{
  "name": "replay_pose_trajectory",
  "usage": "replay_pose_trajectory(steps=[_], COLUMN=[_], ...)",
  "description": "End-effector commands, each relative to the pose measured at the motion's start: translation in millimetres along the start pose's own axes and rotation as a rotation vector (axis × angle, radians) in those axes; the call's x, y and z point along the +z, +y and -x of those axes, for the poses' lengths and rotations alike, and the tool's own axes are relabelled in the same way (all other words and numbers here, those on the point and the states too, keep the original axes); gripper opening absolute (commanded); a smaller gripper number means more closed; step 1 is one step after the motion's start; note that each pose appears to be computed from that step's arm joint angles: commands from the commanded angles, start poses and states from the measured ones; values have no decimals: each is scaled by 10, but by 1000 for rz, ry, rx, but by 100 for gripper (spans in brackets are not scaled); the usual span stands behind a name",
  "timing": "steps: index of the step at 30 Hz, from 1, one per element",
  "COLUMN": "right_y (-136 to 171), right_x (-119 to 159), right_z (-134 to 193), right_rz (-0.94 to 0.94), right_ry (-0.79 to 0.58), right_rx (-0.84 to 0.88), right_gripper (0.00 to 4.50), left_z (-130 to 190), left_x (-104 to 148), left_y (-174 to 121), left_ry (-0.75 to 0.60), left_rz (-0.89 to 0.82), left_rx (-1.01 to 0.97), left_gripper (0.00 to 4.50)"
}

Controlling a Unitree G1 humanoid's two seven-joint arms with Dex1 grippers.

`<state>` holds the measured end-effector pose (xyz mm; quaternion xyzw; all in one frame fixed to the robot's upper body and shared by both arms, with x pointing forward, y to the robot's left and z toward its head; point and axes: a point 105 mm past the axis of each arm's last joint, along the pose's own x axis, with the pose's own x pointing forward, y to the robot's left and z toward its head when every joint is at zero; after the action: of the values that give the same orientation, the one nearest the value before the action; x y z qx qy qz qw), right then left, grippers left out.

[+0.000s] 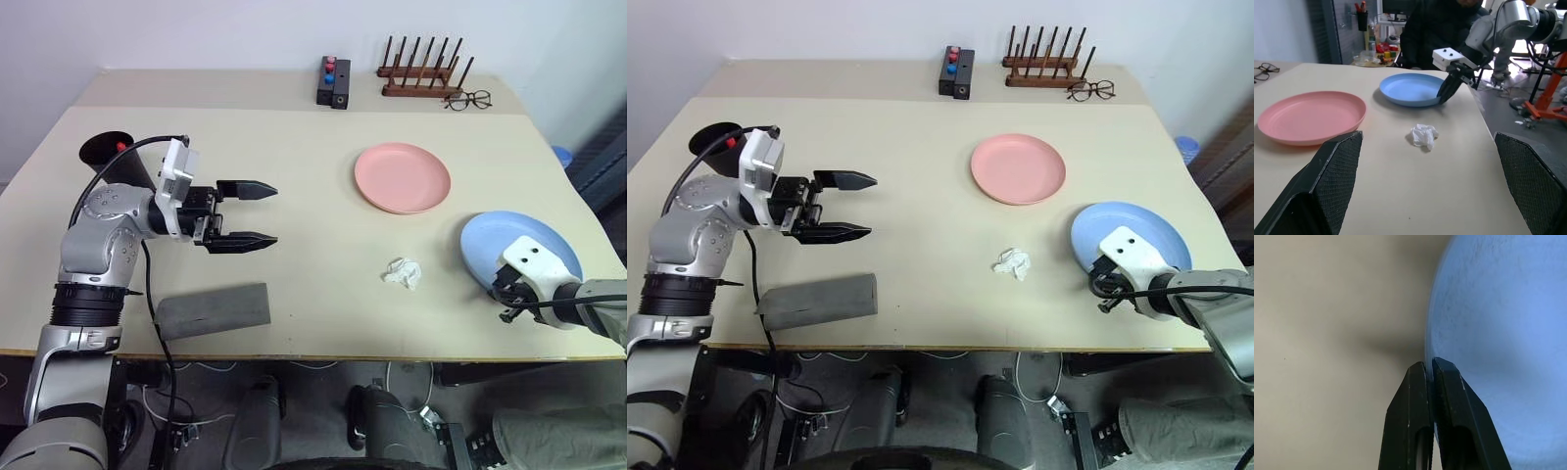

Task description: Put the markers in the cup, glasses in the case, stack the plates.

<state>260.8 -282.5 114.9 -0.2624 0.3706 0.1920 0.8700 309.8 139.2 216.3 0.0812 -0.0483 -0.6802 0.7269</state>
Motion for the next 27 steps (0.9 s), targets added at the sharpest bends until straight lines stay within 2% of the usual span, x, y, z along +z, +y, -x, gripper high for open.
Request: replay_pose_trajectory(steps=[1,4,6,8,13,16,19,22,27], right_y=[-162,-296,-377,-448,-540,-536,-487,-417,-298], right_x=[87,211,389,495,909,1160,1340,1513,1603], right_z=[77,135,212,318,426,326,138,41,-289], right_rz=[20,24,32,60,200,256,357,338,454], right_ry=[-39,-98,-192,-213,-358,-455,-484,-547,-518], right_rx=[-69,-113,-128,-148,-218,-244,-264,-220,-207], right_gripper=[2,2,2,2,2,2,2,2,2], left_z=[38,45,60,100,122,93,95,135,174], left_x=[66,57,52,99,182,181,190,211,209], left_y=[1,12,36,64,168,192,216,228,189], left_ry=[4,1,-3,-10,-48,-52,-54,-48,-40], left_rz=[-36,-35,-30,-33,-56,-83,-91,-97,-96], left_rx=[9,16,31,48,103,119,139,162,184], left_gripper=[450,450,450,450,450,450,450,450,450])
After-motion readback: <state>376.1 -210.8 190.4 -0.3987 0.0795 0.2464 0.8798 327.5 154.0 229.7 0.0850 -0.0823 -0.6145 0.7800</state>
